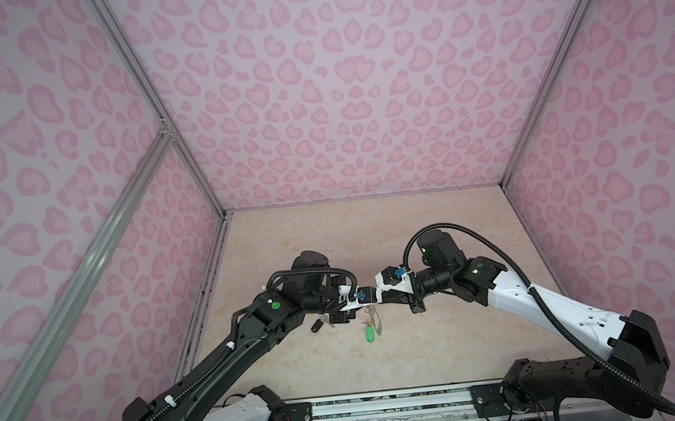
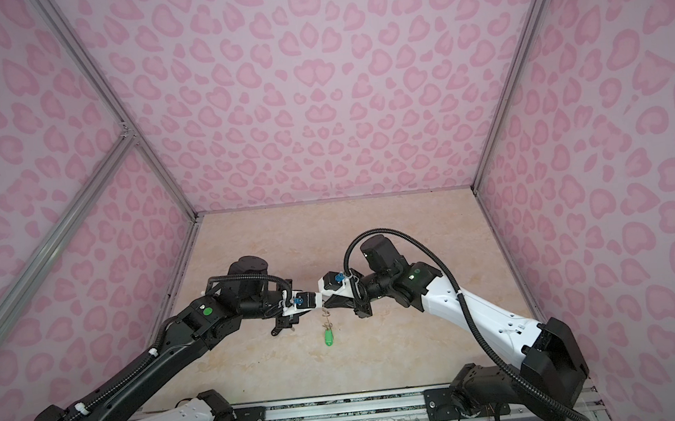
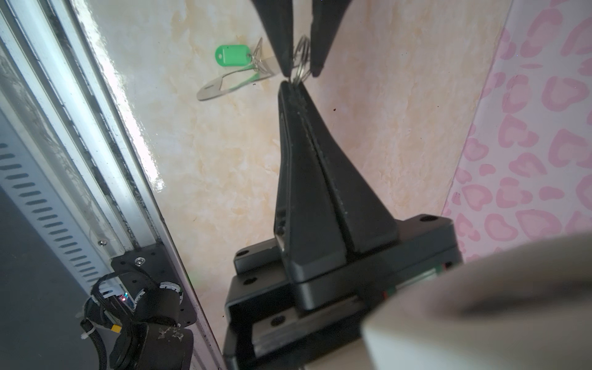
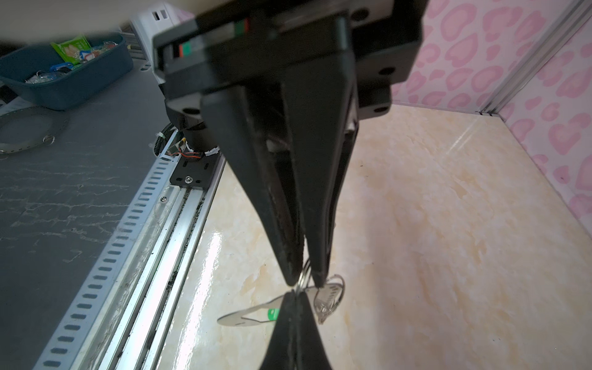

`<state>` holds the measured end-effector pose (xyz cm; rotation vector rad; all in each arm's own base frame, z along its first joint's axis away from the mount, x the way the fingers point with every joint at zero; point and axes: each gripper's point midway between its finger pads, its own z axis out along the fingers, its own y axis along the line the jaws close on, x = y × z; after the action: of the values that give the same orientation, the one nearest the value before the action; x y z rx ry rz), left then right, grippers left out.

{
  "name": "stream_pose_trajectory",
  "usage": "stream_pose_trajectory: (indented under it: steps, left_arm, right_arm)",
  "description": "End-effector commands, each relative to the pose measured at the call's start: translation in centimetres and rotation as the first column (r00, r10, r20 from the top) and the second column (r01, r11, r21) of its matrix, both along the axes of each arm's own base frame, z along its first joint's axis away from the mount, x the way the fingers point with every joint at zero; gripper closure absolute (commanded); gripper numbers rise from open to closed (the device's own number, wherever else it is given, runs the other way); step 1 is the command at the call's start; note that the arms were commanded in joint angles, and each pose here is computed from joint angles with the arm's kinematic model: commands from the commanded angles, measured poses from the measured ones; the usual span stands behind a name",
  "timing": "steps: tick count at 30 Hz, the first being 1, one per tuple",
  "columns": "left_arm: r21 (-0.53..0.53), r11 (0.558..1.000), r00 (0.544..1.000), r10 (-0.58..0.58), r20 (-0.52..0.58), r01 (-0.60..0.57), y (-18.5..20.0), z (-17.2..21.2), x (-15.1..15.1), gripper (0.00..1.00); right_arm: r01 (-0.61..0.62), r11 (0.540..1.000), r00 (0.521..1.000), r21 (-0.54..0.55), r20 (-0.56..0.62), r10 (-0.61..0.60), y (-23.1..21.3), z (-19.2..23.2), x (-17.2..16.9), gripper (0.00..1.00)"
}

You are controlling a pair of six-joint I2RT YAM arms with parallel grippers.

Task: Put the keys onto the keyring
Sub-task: 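Grasp a split ring on the plate with the left gripper while the right holds it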

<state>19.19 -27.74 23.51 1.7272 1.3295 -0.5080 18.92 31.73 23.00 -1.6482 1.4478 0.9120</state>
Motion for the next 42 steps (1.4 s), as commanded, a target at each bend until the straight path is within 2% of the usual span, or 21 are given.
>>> stream_pose_trajectory:
  steps: [1,3,6,9,12,16,21,31,42]
  left_arm:
    - [-0.004,1.000,1.000,-0.003,0.000,0.003,-0.1,0.4,0.1,0.90]
    - [-0.008,1.000,1.000,-0.006,-0.004,0.006,-0.1,0.5,0.0,0.96]
    - [-0.034,0.999,1.000,0.000,-0.012,0.000,-0.3,1.0,0.0,0.97]
    - [-0.071,0.997,1.000,0.006,-0.021,-0.007,-0.4,1.7,-0.1,0.97]
    - [-0.119,0.993,0.999,0.001,-0.042,-0.006,-0.6,2.5,-0.2,0.97]
    - [-0.196,0.980,0.998,-0.003,-0.067,-0.010,-0.9,3.5,-0.1,0.96]
    - [-0.279,0.960,0.995,-0.013,-0.100,-0.016,-1.1,4.5,-0.1,0.96]
    - [-0.416,0.909,0.996,-0.009,-0.089,-0.029,-1.4,6.6,0.9,0.96]
    - [-0.469,0.883,0.996,-0.044,-0.078,0.003,-1.8,8.1,0.9,0.96]
  right_arm:
    - [-0.032,0.998,0.999,0.049,0.027,0.031,0.5,1.2,-0.2,1.00]
    - [-0.028,0.998,0.999,0.058,0.029,0.026,0.6,1.4,-0.1,1.00]
    - [0.020,0.999,0.999,0.037,0.040,-0.021,0.3,1.1,0.5,1.00]
    - [0.098,0.995,0.992,0.027,0.076,-0.099,-0.7,0.8,1.3,0.86]
    - [0.173,0.982,0.978,0.075,0.104,-0.180,-1.6,1.1,1.9,0.79]
    - [0.226,0.966,0.964,0.124,0.116,-0.240,-2.3,1.4,2.0,0.76]
    - [0.239,0.958,0.961,0.157,0.104,-0.257,-2.1,2.1,1.9,0.76]
    - [0.233,0.946,0.965,0.225,0.068,-0.254,-1.6,3.6,1.7,0.79]
    - [0.261,0.928,0.959,0.267,0.041,-0.281,-2.0,4.6,1.3,0.80]
